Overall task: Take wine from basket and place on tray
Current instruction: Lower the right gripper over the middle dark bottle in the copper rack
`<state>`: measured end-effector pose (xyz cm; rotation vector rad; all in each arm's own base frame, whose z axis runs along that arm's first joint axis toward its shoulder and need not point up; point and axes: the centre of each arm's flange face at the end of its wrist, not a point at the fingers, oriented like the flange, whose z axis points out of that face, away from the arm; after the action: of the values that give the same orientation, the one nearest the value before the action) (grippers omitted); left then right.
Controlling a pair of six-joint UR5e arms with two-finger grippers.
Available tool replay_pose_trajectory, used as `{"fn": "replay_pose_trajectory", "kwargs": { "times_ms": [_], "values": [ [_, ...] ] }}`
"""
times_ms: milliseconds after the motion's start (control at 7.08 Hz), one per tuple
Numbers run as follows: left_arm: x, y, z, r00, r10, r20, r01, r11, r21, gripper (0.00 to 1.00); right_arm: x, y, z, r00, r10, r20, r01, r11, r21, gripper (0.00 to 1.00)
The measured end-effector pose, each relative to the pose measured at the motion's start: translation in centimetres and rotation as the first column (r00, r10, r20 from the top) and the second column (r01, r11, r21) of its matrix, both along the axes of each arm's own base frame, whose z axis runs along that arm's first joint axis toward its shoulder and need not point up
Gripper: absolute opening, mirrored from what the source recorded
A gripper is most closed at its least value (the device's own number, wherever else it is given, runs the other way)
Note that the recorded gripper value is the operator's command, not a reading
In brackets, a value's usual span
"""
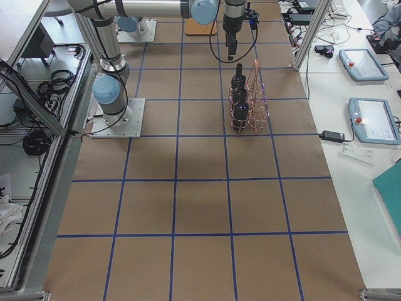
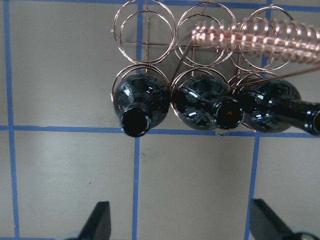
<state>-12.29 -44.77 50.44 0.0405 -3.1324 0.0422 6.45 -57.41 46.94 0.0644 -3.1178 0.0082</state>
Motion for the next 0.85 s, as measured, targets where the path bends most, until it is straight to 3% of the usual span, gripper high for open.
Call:
{"fn": "replay_pose_trajectory", "kwargs": {
  "times_ms": [424,707,848],
  "values": [
    [0.0,0.0,-0.1,1.000,0.000,0.000,0.000,1.000,0.002,1.00,-2.0,-3.3,-4.1,1.000,-0.008,-0.003,0.008,1.000,0.003,0.88],
    [0.0,0.0,-0.1,1.000,0.000,0.000,0.000,1.000,0.002,1.00,-2.3,-4.6,-6.2,1.000,-0.006,-0.004,0.006,1.000,0.003,0.69],
    [0.0,0.0,-0.1,1.000,0.001,0.000,-0.001,1.000,0.003,1.00,-2.3,-4.8,-6.8,1.000,-0.005,-0.005,0.005,1.000,0.010,0.55]
  ]
}}
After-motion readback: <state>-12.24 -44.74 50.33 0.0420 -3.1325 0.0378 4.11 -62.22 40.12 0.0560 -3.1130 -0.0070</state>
